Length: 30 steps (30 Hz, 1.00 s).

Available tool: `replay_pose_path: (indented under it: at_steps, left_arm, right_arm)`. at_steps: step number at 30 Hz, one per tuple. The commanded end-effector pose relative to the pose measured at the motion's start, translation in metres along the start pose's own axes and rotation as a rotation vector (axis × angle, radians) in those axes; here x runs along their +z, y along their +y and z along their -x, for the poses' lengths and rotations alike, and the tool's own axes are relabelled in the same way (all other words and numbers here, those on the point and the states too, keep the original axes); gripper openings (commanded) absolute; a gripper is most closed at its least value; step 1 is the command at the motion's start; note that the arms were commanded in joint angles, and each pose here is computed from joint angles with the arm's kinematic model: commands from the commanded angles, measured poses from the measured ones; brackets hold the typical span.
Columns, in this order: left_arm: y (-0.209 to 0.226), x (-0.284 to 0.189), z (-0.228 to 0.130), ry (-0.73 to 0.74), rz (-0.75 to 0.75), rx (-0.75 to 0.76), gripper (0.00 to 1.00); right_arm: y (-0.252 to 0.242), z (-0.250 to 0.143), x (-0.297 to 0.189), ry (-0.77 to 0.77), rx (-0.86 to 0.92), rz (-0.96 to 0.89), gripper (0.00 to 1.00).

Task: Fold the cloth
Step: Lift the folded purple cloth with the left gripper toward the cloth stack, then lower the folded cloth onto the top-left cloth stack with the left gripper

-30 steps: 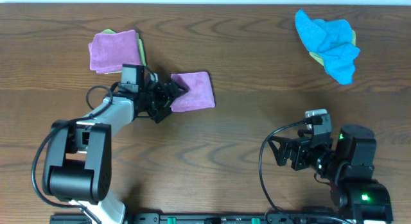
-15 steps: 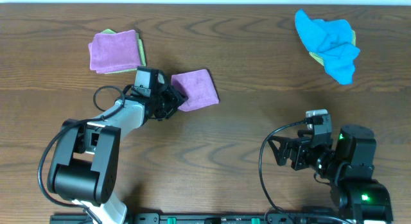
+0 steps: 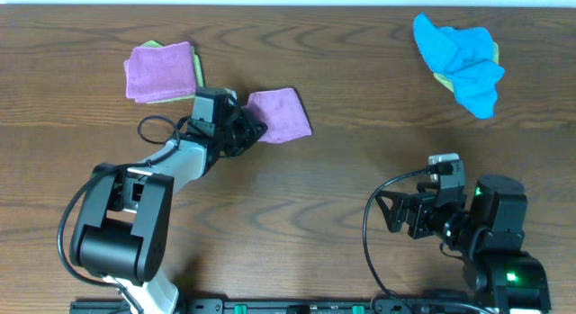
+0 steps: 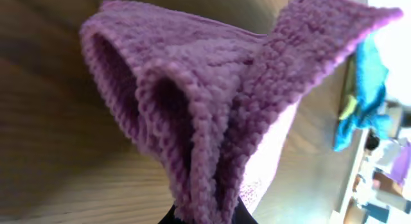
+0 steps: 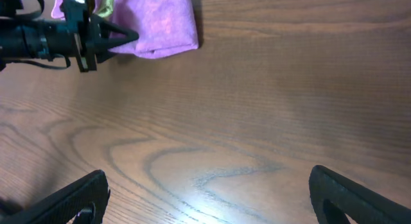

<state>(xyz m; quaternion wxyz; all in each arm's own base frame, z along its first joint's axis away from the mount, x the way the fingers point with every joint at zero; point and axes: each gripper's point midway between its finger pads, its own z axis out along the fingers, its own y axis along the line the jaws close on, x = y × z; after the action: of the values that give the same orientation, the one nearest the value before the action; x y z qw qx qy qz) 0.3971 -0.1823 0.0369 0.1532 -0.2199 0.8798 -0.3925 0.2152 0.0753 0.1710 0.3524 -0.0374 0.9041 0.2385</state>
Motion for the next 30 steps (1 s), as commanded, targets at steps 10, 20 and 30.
replay_pose_path:
  at_steps: [10,20,30]
  left_arm:
    - [-0.117,-0.069,0.112,-0.101,-0.244,0.007,0.06]
    - [-0.101,-0.136,0.186,-0.249,-0.238,-0.026,0.05]
    - [-0.049,-0.153,0.224,-0.316,-0.202,-0.079,0.05]
  right_arm:
    - [-0.002,-0.002,0.0,0.001,0.018,-0.003,0.99]
    - [-0.002,-0.002,0.0,0.001,0.018,-0.003,0.99]
    - [-0.002,-0.002,0.0,0.001,0.018,-0.003,0.99]
